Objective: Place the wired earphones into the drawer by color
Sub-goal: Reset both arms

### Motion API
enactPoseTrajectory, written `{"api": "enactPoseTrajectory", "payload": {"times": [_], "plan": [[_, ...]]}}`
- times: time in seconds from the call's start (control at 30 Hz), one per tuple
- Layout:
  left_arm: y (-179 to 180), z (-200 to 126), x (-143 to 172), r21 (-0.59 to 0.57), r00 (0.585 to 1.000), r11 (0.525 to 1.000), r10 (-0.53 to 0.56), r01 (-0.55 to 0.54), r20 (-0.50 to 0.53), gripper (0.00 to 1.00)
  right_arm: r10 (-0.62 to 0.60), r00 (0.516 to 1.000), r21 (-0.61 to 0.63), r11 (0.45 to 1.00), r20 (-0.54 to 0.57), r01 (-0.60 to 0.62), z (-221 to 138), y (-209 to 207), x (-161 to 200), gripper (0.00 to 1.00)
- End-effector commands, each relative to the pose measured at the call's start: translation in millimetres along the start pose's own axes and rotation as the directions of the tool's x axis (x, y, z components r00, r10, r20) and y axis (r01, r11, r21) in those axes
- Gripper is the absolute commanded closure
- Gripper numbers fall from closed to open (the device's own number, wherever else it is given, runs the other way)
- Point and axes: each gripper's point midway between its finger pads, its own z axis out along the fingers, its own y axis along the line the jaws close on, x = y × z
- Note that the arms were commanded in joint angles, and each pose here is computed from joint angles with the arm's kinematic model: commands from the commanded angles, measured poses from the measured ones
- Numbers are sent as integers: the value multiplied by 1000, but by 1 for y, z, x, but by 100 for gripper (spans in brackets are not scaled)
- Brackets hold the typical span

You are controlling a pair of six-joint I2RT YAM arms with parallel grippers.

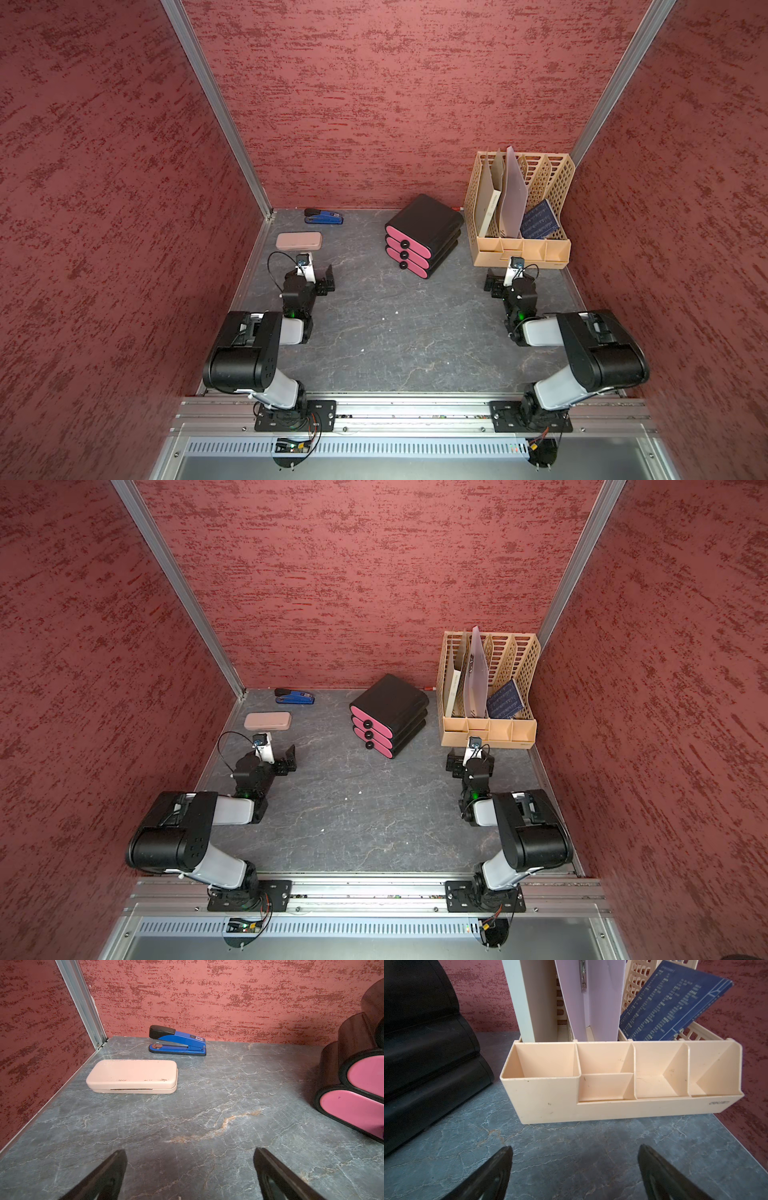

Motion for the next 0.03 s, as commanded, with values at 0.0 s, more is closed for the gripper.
{"api": "enactPoseTrajectory", "payload": {"times": [0.0], "plan": [[-1,2,-7,13,1000,1000,1,-1,12,0,14,998,5,1000,61,-14,2,-2,-19,2]]}}
